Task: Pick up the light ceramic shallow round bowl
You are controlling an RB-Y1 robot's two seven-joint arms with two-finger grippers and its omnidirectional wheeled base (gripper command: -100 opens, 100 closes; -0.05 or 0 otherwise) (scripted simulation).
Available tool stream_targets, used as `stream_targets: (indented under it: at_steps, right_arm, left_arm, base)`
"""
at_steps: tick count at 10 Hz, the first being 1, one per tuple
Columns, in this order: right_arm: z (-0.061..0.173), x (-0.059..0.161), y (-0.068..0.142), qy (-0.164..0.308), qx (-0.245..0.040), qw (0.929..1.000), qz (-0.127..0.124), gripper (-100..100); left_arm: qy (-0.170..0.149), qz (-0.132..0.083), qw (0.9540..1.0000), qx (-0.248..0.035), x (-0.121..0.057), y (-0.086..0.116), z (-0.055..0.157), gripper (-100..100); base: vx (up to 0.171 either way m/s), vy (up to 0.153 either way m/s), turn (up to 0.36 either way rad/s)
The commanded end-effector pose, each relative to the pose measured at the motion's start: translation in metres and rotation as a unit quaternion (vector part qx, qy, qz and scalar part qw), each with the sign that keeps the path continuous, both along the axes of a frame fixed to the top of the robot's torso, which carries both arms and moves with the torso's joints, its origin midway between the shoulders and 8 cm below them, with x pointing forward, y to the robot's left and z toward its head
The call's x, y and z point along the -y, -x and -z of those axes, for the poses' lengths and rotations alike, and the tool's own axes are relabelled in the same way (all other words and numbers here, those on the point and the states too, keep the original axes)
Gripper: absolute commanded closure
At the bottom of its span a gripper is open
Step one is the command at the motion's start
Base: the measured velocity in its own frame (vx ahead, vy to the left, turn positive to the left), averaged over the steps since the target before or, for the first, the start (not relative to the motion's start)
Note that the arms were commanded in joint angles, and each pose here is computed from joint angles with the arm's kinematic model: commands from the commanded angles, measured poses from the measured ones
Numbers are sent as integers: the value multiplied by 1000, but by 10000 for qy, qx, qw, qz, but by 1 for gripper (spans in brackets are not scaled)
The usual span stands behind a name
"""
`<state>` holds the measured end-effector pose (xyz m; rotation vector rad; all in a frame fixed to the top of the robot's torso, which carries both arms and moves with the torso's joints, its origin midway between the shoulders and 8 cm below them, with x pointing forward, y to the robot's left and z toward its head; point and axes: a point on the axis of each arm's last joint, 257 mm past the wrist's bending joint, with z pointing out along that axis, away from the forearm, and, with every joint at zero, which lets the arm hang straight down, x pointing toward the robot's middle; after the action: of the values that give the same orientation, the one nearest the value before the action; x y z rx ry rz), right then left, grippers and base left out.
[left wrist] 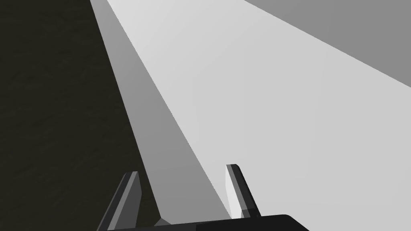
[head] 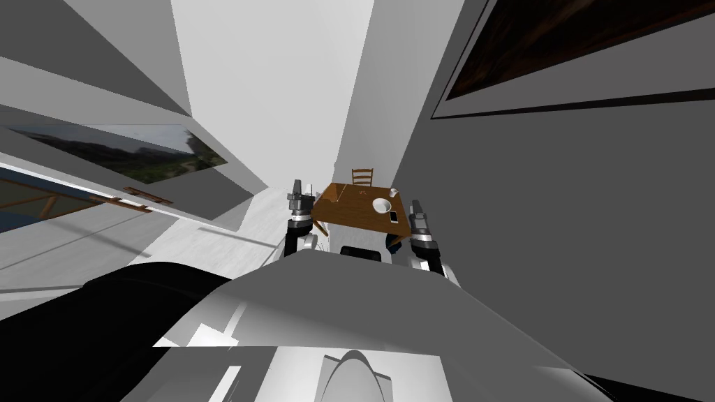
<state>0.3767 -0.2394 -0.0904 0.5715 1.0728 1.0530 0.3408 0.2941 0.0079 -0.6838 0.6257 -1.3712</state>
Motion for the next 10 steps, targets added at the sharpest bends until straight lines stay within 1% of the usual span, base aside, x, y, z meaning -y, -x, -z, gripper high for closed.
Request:
stream_targets:
  at_steps: [1,2,4,5,6,7,8,9,10]
  right_arm:
    - [37,-15,7,216,-384,9989,-160,-100]
    - [37,-15,7,216,-384,9989,-160,-100]
    - [88,-31,17,540,-889,9938,-394,-100]
    - [90,-31,17,540,-901,9937,-392,-100]
    - [110,-39,24,727,-1093,9899,-533,-100]
    - [118,-38,25,732,-1178,9889,-524,-100]
    - [145,-45,35,941,-1438,9829,-668,-100]
    - [148,-44,35,943,-1464,9825,-666,-100]
    - [172,-50,47,1168,-1685,9753,-824,-100]
  left_arm:
    - [0,0,10000,0,0,0,0,0]
    - [0,0,10000,0,0,0,0,0]
    - [0,0,10000,0,0,0,0,0]
    - [0,0,10000,0,0,0,0,0]
    - [0,-1,10000,-1,0,0,0,0]
    - [0,0,10000,0,0,0,0,0]
    - [0,-1,10000,-1,0,0,0,0]
    - [0,0,10000,0,0,0,0,0]
    - [0,-1,10000,-1,0,0,0,0]
  base:
    - [-142,58,143]
    - [-102,43,38]
    - [-95,38,151]
    - [-90,33,65]
    - [-78,34,133]
    - [-57,27,66]
    - [-75,48,162]
    - [-54,39,78]
    - [-38,43,172]
